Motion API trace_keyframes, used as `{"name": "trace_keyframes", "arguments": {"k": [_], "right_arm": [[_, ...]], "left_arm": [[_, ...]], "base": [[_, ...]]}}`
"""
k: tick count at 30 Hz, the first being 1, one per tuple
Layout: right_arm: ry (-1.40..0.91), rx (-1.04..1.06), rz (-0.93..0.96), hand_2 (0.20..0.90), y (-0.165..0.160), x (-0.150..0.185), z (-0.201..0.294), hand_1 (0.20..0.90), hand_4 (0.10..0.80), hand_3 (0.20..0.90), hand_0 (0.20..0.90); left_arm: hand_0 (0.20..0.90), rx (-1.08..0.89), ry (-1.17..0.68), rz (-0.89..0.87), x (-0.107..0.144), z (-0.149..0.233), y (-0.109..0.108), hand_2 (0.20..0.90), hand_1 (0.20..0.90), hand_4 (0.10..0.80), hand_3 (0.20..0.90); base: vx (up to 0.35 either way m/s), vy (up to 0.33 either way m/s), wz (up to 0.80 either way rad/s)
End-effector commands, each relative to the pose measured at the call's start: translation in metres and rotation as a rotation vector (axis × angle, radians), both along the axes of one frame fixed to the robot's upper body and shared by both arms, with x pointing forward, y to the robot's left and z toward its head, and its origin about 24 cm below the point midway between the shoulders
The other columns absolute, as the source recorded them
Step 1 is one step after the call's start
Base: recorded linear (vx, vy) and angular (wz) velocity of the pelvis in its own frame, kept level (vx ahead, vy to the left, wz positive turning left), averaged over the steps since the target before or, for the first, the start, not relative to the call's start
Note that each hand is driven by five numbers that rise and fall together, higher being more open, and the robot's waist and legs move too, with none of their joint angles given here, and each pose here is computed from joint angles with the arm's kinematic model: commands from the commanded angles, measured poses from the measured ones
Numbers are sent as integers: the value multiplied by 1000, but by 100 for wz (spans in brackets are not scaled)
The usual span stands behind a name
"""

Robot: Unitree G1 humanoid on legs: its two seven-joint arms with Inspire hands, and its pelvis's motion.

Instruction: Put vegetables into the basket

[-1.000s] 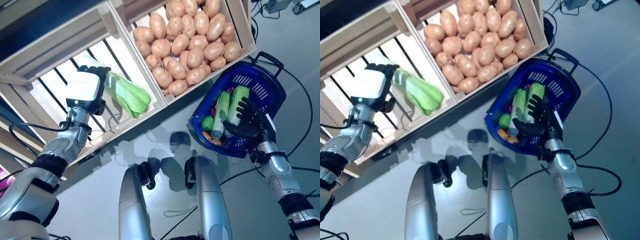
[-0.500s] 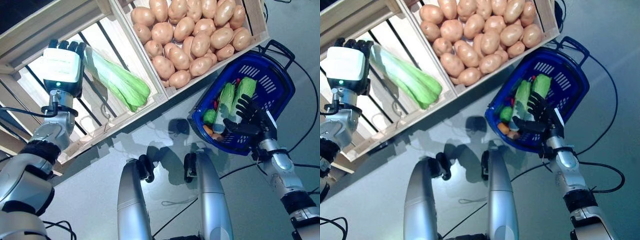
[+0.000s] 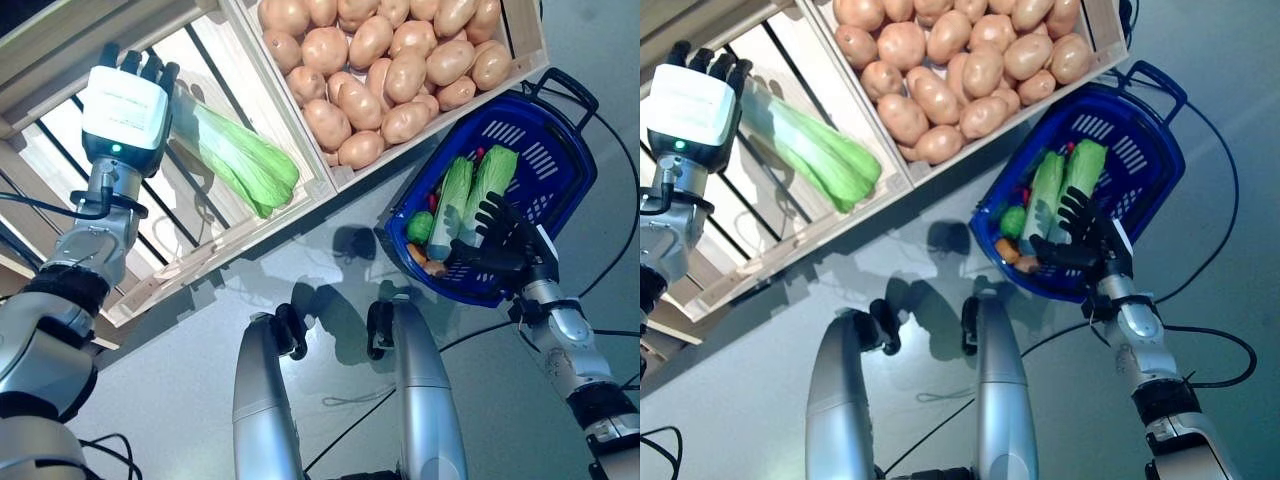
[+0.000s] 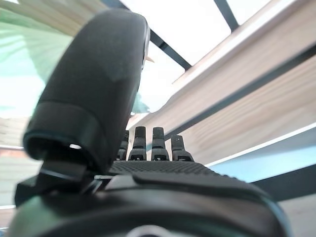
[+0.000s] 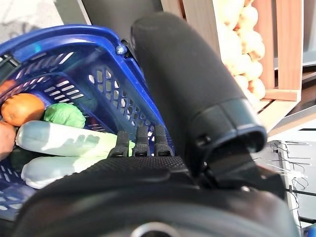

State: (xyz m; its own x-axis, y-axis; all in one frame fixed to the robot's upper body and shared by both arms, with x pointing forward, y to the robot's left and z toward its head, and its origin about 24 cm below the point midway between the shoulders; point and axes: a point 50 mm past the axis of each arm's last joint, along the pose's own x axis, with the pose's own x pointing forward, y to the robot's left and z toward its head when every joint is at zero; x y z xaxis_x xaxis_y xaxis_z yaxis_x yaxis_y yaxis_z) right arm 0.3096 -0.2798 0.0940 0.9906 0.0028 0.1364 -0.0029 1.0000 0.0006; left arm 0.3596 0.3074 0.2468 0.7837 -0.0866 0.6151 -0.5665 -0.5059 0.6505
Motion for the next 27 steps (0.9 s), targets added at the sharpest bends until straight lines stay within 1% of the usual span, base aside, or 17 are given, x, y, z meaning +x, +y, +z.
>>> {"name": "trace_keyframes", "arguments": {"k": [1, 11, 15, 17, 22, 27], "right_arm": [[-235, -8, 17, 900, -16, -3, 47, 900, 800, 900, 900], [-234, -25, 38, 900, -16, -1, 53, 900, 800, 900, 900], [-232, -34, 41, 900, -15, 0, 55, 900, 800, 900, 900], [-233, -37, 35, 900, -16, 0, 57, 900, 800, 900, 900], [-239, -45, 18, 900, -21, -3, 61, 900, 800, 900, 900], [-258, -48, 19, 900, -27, -3, 68, 900, 800, 900, 900]], "left_arm": [[900, 155, -345, 41, -30, 89, 17, 900, 900, 800, 900], [900, 167, -271, 63, -26, 93, 16, 900, 900, 800, 900], [900, 80, -194, 124, -21, 87, 22, 900, 900, 800, 900], [900, 81, -173, 123, -20, 86, 22, 900, 900, 800, 900], [900, 76, -125, 95, -17, 89, 16, 900, 900, 800, 900], [900, 52, 8, 86, -8, 91, 8, 900, 900, 800, 900]], "base": [[6, 31, 0], [6, 15, 0], [8, 41, 0], [-2, 36, -1], [-6, 51, -1], [-13, 22, -3]]}}
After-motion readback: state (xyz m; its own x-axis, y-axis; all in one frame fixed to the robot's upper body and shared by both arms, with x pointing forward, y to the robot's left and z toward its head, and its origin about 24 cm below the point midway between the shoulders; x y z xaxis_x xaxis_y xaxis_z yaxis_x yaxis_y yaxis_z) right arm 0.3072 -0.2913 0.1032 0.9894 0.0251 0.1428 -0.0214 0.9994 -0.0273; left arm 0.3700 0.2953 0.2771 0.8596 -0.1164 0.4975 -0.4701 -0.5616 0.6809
